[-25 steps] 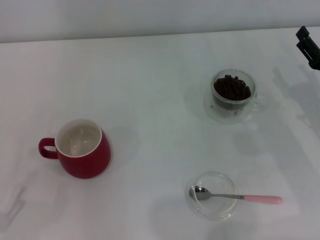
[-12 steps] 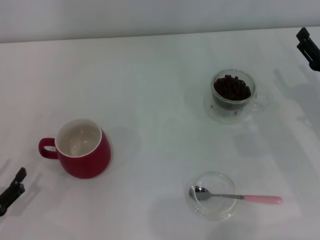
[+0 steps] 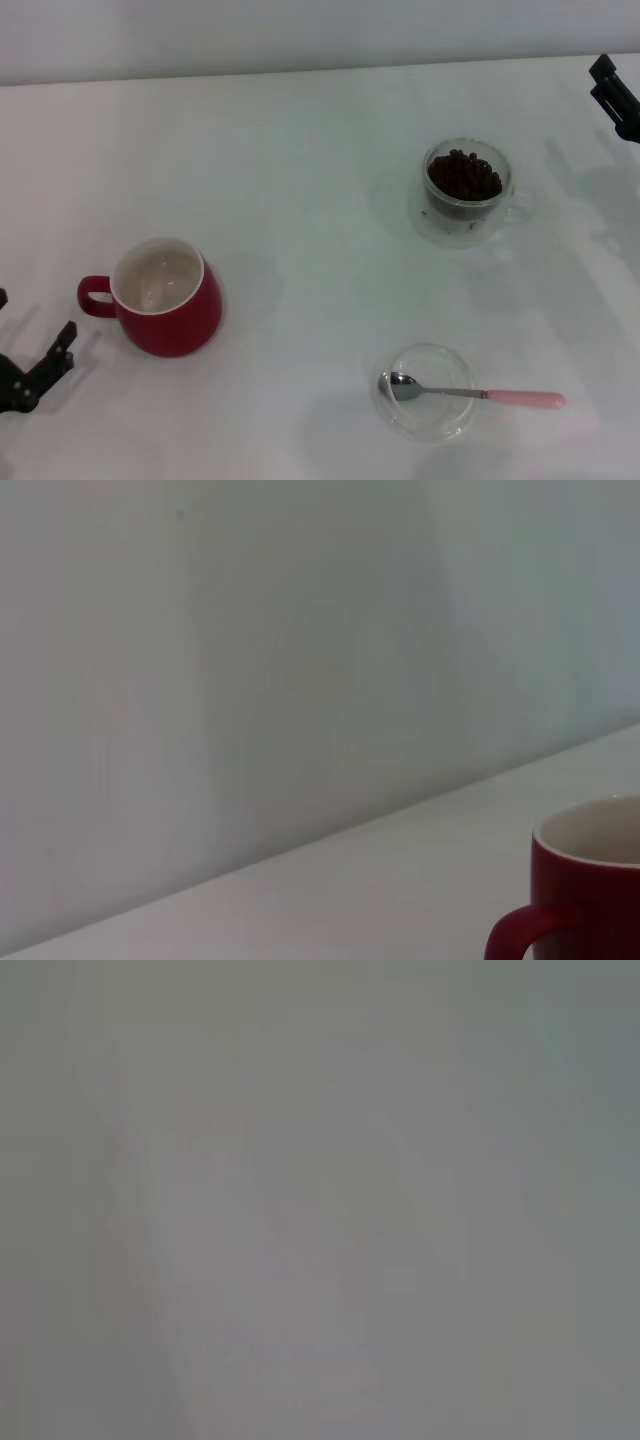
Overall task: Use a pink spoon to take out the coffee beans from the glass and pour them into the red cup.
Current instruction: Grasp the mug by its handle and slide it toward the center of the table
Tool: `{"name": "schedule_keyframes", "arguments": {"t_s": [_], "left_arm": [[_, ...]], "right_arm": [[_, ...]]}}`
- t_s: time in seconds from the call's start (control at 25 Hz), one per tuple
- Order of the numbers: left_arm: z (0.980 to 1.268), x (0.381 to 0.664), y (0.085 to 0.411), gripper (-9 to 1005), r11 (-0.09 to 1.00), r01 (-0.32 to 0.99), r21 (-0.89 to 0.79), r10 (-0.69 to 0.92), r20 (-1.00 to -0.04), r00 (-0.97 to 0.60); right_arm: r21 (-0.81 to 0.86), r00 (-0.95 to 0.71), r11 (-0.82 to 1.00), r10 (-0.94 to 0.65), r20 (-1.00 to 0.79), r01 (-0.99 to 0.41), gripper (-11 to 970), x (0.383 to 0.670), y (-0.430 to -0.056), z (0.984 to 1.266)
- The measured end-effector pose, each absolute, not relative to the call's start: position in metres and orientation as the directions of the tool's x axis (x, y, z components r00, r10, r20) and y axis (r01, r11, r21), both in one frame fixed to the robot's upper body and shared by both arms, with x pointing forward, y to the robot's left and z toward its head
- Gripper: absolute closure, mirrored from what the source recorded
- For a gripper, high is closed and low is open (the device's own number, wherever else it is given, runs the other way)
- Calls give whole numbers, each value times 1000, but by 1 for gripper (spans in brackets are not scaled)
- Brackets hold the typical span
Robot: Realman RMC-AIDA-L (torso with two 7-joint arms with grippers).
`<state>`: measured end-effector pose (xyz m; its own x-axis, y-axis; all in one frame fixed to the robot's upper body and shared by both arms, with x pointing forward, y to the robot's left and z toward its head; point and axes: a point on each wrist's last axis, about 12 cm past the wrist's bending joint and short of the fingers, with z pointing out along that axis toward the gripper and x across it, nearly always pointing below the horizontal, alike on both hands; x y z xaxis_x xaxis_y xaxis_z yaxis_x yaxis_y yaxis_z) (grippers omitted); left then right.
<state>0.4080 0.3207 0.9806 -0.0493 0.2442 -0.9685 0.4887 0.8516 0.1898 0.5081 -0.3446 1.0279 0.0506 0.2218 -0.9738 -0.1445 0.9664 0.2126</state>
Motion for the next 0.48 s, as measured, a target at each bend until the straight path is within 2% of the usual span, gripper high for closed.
{"name": "schedule_keyframes", "arguments": {"t_s": [0.48], "left_arm": [[978,428,309,134,848,497,181,250,-965,-76]], "right_arm": [[215,49,966,225,-973,-144,105,507,-345,1027]]}}
